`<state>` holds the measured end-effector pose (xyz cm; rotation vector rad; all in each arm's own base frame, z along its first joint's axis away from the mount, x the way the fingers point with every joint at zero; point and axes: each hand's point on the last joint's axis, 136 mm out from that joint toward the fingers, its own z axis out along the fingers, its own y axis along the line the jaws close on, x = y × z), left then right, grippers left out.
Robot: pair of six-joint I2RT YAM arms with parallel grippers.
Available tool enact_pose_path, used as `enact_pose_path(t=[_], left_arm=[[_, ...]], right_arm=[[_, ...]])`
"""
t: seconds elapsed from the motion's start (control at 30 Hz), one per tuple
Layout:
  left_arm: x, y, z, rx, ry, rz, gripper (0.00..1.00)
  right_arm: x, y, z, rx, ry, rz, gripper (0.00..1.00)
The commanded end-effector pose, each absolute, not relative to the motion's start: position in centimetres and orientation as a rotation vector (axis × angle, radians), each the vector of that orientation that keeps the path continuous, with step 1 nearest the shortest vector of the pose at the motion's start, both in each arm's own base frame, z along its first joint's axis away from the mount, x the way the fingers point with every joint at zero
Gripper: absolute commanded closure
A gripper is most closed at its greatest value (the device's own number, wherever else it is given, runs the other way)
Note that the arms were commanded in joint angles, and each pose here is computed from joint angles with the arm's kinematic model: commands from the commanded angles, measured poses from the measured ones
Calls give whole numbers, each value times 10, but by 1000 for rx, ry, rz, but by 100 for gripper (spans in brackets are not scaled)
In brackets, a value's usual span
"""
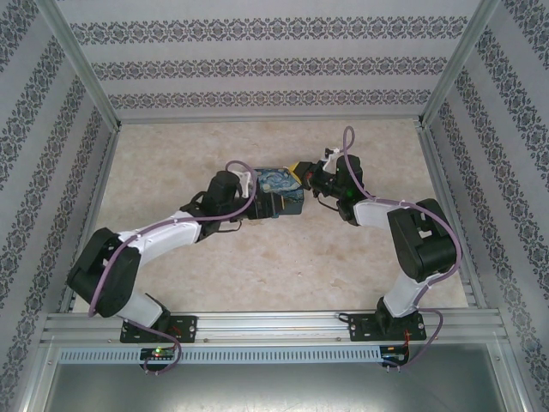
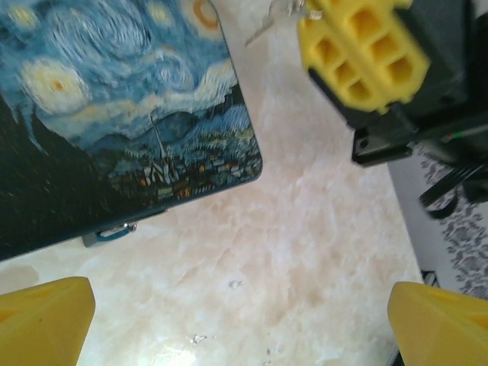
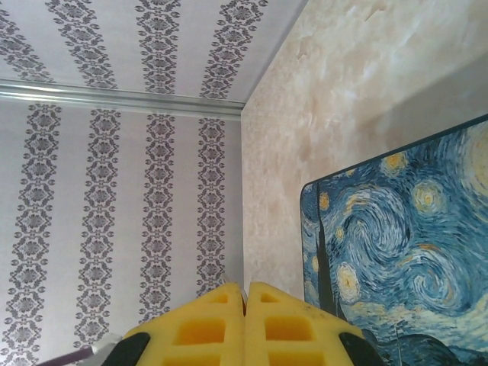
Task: Unlock the padlock with the key
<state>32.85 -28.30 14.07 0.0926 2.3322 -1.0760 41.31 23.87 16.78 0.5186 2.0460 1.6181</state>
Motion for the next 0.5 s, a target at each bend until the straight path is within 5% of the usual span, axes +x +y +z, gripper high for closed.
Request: enact_pose_path(t=[0.0,0.47], left_arm=[[328,-288,117,152,2355,-999,3],[341,-304,78,254,2397,-928,8]], right_arm=[[420,239,172,490,2025,1605,100],[431,250,159,520,2027,1644,100]])
